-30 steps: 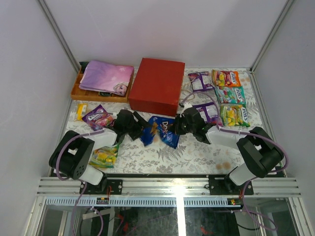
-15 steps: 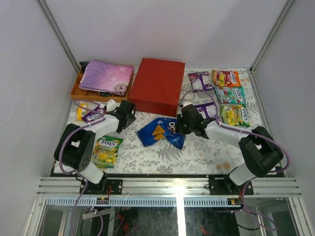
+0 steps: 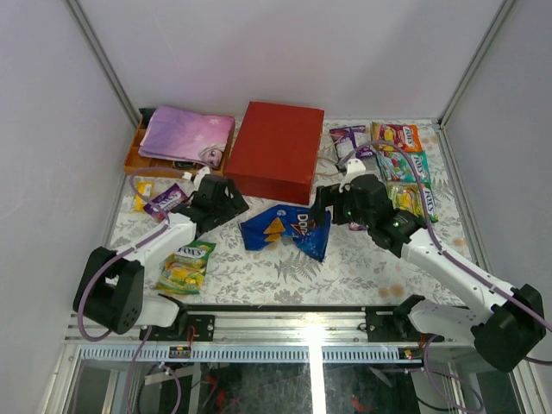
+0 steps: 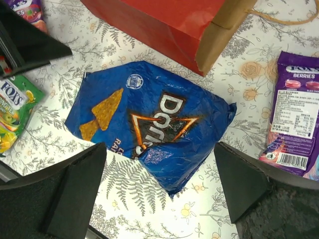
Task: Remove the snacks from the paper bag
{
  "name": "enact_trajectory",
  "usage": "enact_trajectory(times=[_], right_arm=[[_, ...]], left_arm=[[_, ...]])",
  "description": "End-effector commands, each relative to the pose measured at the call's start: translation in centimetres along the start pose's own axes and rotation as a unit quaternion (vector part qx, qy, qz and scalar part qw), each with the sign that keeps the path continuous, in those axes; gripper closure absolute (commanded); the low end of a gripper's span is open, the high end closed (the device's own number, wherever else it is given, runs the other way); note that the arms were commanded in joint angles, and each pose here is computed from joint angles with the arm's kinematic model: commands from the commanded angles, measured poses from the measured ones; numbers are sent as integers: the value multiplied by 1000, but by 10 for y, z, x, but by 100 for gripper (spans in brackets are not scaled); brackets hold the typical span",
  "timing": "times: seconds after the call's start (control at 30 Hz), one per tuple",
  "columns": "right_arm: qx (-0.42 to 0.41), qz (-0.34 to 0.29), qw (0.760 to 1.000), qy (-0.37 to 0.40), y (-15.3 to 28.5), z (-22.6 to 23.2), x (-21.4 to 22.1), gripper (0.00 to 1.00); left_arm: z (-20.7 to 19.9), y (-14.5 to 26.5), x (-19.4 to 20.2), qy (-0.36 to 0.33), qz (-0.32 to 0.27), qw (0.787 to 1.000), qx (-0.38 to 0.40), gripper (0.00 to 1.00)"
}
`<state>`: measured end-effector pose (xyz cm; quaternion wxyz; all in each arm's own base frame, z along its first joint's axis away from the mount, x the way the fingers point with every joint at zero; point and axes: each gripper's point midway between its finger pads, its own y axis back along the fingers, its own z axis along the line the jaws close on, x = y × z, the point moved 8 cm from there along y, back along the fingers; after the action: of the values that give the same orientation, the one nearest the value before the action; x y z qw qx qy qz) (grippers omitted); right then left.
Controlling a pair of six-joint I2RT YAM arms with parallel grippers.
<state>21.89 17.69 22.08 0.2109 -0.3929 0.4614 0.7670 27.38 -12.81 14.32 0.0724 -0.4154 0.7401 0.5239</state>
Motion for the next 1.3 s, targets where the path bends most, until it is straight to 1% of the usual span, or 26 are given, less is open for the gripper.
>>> enact_trajectory(times=[0.0,0.13,0.2,0.33,0.37,0.4,0.43,0.47,0.5,0.6,0.73,0.93,1.03,1.17,1.27], right_arm=[[25,44,998,-44,-13,-22,36,3],[-4,50,991,-124,-26,-41,57,6],[-13,49,988,-145,-31,-47,65,9],[-12,50,982,-183,-39,-59,78,19],[-14,54,978,-201,-40,-64,86,24],[-22,56,974,-220,-40,-68,92,38],[-27,56,969,-238,-40,-72,98,48],[-32,58,965,-252,-41,-76,103,54],[-37,60,963,-262,-43,-78,107,58],[-46,77,956,-279,-49,-79,116,65],[-60,93,946,-304,-60,-78,125,66],[-86,113,929,-341,-75,-78,142,54],[-106,108,921,-359,-81,-76,147,51],[-126,104,912,-375,-88,-72,151,42],[-145,94,909,-379,-95,-65,148,41]], left_arm=[[7,-2,31,-40,63,996,40,14],[18,-5,45,-40,76,996,39,13],[22,-7,49,-42,83,995,35,13],[23,-10,53,-43,91,994,37,13],[23,-11,54,-44,92,994,36,13],[23,-11,54,-44,93,994,36,13],[24,-11,54,-45,92,994,36,13],[24,-11,55,-45,92,994,36,13],[25,-11,55,-46,92,994,35,13],[25,-13,56,-47,94,994,35,13],[25,-16,58,-49,99,993,33,13],[27,-19,59,-53,101,993,28,13],[29,-21,61,-55,103,993,24,13],[30,-25,63,-60,110,992,19,13],[29,-28,64,-65,117,991,19,13]])
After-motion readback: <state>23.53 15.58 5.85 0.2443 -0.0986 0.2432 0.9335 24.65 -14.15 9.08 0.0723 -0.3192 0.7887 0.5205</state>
